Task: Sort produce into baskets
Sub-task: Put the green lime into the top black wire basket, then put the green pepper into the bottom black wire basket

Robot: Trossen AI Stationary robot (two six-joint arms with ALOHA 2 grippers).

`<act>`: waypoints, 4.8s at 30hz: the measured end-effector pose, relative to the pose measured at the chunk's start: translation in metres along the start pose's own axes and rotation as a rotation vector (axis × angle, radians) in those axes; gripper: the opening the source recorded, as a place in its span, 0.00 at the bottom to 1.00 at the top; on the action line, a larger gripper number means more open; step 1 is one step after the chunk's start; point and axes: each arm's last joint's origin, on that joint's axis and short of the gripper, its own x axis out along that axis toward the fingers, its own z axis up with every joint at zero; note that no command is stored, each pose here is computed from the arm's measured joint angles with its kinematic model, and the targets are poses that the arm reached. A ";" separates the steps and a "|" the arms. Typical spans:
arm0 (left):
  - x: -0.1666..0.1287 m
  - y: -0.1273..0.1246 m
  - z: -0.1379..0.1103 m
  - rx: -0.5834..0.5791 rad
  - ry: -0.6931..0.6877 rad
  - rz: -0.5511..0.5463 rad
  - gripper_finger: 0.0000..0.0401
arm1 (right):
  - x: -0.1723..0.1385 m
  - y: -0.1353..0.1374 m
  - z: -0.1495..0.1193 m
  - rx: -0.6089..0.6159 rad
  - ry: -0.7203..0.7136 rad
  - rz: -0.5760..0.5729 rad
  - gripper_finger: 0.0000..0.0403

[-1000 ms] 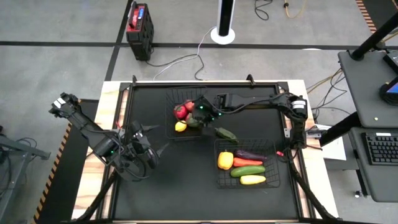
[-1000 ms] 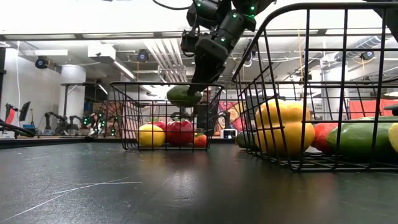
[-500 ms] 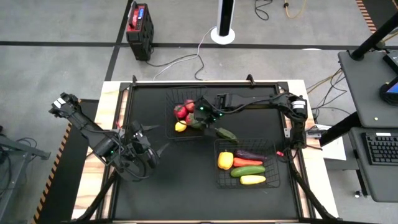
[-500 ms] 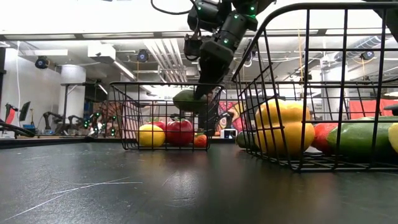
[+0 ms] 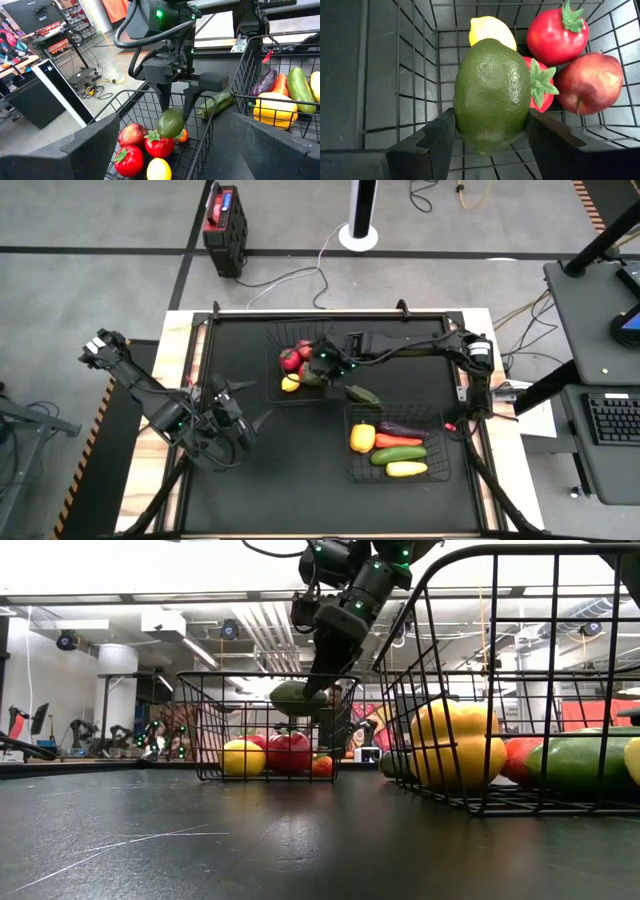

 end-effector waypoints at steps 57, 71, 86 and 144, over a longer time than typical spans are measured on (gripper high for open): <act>0.000 0.000 0.000 0.000 0.001 -0.002 0.90 | -0.014 0.000 -0.002 0.006 0.053 -0.014 0.61; 0.000 -0.001 -0.002 -0.023 0.005 -0.008 0.90 | -0.151 0.011 -0.014 0.376 0.033 -0.022 0.59; 0.001 -0.001 -0.001 -0.032 0.004 -0.010 0.90 | -0.123 0.015 -0.053 0.653 0.317 -0.255 0.59; 0.001 -0.002 -0.004 -0.023 0.005 -0.007 0.90 | -0.021 0.024 -0.106 0.525 0.320 -0.095 0.64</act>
